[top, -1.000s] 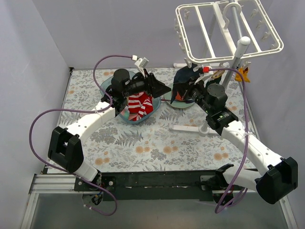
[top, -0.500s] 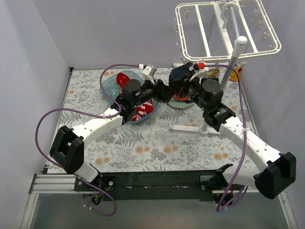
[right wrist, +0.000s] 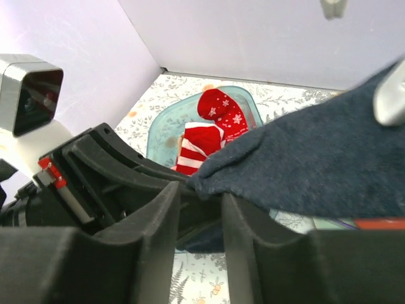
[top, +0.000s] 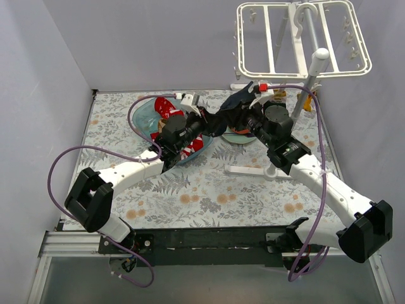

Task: Remove the socks clipped to the hanger
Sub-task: Remove the sock from the hanger.

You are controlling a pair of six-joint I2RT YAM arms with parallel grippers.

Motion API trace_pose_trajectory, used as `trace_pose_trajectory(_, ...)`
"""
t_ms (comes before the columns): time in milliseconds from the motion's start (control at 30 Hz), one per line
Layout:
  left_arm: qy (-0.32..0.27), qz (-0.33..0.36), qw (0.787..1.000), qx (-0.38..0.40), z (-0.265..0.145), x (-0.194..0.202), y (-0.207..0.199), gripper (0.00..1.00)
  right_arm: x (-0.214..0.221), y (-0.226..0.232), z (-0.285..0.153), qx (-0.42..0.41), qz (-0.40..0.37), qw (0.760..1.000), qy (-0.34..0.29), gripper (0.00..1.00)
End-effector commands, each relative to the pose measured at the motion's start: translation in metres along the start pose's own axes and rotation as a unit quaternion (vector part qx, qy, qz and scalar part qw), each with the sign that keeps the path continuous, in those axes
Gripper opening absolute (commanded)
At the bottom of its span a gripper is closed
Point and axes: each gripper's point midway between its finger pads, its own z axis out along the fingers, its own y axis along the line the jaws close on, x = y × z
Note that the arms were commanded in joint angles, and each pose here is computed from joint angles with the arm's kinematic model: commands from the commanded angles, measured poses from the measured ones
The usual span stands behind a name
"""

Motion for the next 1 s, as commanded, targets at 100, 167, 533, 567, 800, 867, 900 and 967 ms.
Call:
trace_pose_trajectory(100, -0.051, -0.023, 0.998, -0.035, -0.017, -0.035, 0.002, 0.0, -0.03, -0.003, -0.033, 0.022, -0.026, 0.998, -0.058, 0.58)
trace_pose_trajectory(167, -0.048, -0.027, 0.998, -0.038, -0.018, -0.034, 0.003, 0.0, -0.037, -0.013, -0.045, 0.049, -0.033, 0.995, -0.077, 0.64)
trace_pose_trajectory(533, -0.045, -0.032, 0.998, -0.035, -0.015, -0.038, -0.001, 0.0, -0.081, -0.036, -0.078, 0.141, -0.021, 0.978, -0.152, 0.7)
trace_pose_trajectory(567, -0.044, -0.032, 0.998, -0.034, -0.015, -0.038, -0.002, 0.0, -0.086, -0.036, -0.074, 0.147, -0.016, 0.977, -0.157, 0.71)
trace_pose_trajectory(800, -0.041, -0.034, 0.998, -0.031, -0.012, -0.038, -0.004, 0.0, -0.106, -0.031, -0.047, 0.148, -0.013, 0.974, -0.171, 0.76)
trace_pose_trajectory(867, -0.039, -0.035, 0.998, -0.03, -0.012, -0.037, -0.004, 0.0, -0.109, -0.033, -0.04, 0.153, -0.011, 0.972, -0.178, 0.77)
trace_pose_trajectory(900, -0.038, -0.034, 0.998, -0.029, -0.011, -0.037, -0.004, 0.0, -0.114, -0.031, -0.038, 0.15, -0.01, 0.971, -0.183, 0.78)
trace_pose_trajectory(967, -0.039, -0.035, 0.998, -0.03, -0.012, -0.037, -0.004, 0.0, -0.113, -0.034, -0.029, 0.157, -0.01, 0.97, -0.183, 0.79)
